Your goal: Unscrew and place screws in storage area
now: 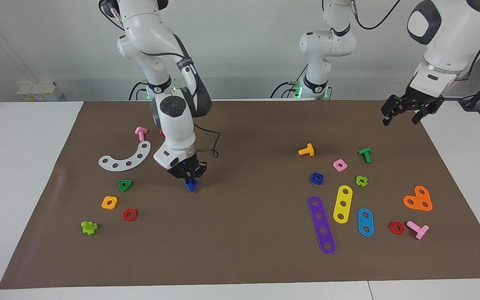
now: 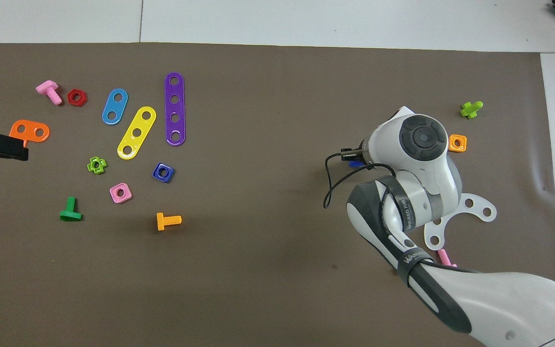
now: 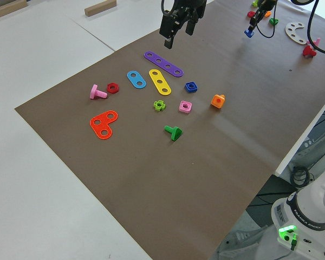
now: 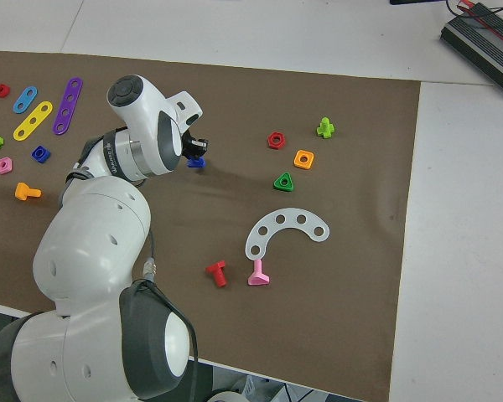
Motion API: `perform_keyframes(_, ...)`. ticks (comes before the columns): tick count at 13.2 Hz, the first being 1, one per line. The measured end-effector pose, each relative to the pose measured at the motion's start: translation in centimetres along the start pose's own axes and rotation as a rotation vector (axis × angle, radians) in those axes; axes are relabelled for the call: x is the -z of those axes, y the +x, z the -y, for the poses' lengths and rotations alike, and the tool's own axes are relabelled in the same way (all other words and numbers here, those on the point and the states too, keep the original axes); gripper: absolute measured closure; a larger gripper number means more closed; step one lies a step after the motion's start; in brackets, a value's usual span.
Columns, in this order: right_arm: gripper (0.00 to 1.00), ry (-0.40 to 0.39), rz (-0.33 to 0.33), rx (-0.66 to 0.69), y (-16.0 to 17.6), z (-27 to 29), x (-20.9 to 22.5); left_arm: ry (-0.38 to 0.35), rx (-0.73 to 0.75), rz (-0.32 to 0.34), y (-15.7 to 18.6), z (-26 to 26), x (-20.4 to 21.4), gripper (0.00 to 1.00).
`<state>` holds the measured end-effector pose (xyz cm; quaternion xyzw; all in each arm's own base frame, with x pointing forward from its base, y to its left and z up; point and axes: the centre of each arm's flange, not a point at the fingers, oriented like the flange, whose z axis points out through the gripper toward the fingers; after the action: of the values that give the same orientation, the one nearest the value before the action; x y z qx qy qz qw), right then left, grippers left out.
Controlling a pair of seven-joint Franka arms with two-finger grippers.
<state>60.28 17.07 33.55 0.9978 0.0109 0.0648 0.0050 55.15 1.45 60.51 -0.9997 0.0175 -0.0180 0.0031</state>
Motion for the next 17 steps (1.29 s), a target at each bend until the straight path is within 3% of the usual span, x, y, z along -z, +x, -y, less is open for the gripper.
perform_keyframes(4, 0.81, -0.015, 0.008, -0.055, 1.3, -6.4, -1.2, 0.002, -0.026, 0.014, -0.5, -1.8, 2.4, 0.00)
perform_keyframes(9, 0.81, -0.024, 0.016, -0.097, 1.6, -9.3, -2.3, 0.003, -0.031, 0.023, -0.5, -2.3, 2.9, 0.00)
perform_keyframes(10, 0.74, -0.024, 0.016, -0.101, 1.7, -9.6, -2.3, 0.003, -0.035, 0.028, -0.5, -2.5, 2.6, 0.00)
perform_keyframes(13, 0.36, -0.024, 0.007, -0.104, 2.0, -9.7, -1.3, 0.003, -0.054, 0.011, -0.2, -3.5, 2.6, 0.00)
perform_keyframes(16, 0.02, -0.027, -0.015, -0.114, 2.4, -10.2, 4.0, 0.003, -0.056, 0.016, -0.2, -3.7, 2.2, 0.00)
perform_keyframes(17, 0.00, -0.028, -0.027, -0.115, 2.4, -10.3, 6.4, 0.003, -0.047, 0.017, -0.2, -3.2, 2.2, 0.00)
